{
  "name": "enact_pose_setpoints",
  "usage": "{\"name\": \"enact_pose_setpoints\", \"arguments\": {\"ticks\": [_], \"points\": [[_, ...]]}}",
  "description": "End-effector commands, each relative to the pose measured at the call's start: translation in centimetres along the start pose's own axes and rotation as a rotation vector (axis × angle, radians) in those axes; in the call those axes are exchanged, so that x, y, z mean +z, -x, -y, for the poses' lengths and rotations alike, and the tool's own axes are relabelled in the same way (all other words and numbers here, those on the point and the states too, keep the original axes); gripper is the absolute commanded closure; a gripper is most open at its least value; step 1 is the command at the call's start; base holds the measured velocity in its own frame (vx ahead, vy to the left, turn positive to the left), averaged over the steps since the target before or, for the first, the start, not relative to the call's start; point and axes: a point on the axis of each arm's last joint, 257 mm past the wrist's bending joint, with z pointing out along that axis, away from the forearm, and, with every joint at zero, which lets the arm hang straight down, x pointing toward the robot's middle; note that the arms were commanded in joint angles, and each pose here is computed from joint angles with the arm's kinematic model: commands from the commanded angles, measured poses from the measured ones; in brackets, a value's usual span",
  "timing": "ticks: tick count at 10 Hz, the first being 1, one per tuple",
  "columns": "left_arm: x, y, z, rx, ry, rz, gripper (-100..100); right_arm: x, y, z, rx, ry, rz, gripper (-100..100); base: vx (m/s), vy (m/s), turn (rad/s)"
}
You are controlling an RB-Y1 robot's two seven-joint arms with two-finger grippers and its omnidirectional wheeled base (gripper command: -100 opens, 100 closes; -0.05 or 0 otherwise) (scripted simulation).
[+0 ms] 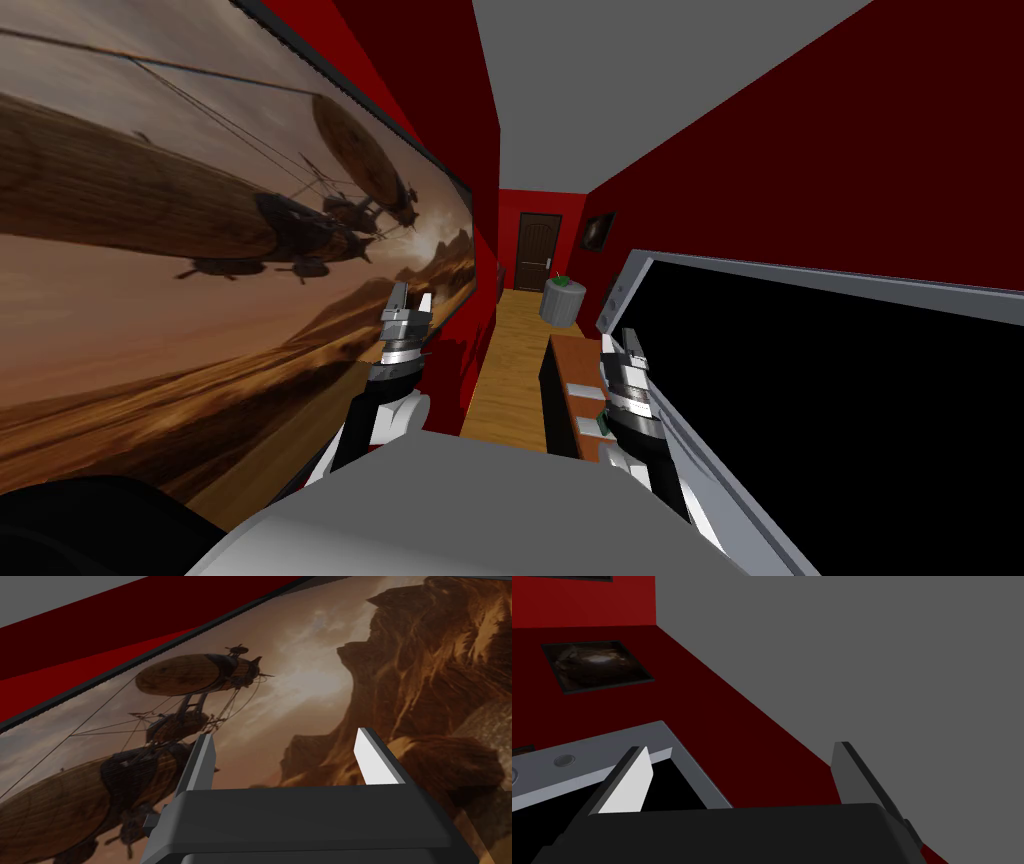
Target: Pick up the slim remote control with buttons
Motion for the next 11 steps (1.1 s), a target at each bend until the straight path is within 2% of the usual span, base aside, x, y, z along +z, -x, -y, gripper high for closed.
{"name": "enact_pose_setpoints", "arguments": {"ticks": [1, 5, 8, 9, 11], "points": [[0.0, 0.0, 0.0, 0.000, 0.000, 0.000, 0, -0.4, -1.6, 1.3, -0.042, -0.031, -0.063, -100, 0.065, 0.005, -0.033], [0.0, 0.0, 0.0, 0.000, 0.000, 0.000, 0, -2.1, -5.3, 4.7, -0.141, -0.101, -0.206, -100, 0.112, 0.001, -0.025], [0.0, 0.0, 0.0, 0.000, 0.000, 0.000, 0, -4.7, -8.9, 8.0, -0.240, -0.162, -0.356, -100, 0.130, 0.008, -0.024], [0.0, 0.0, 0.0, 0.000, 0.000, 0.000, 0, -4.7, -8.9, 8.0, -0.246, -0.161, -0.359, -100, 0.094, 0.000, -0.011], [0.0, 0.0, 0.0, 0.000, 0.000, 0.000, 0, -7.4, -11.4, 10.4, -0.322, -0.199, -0.479, -100, 0.104, 0.009, -0.014]]}}
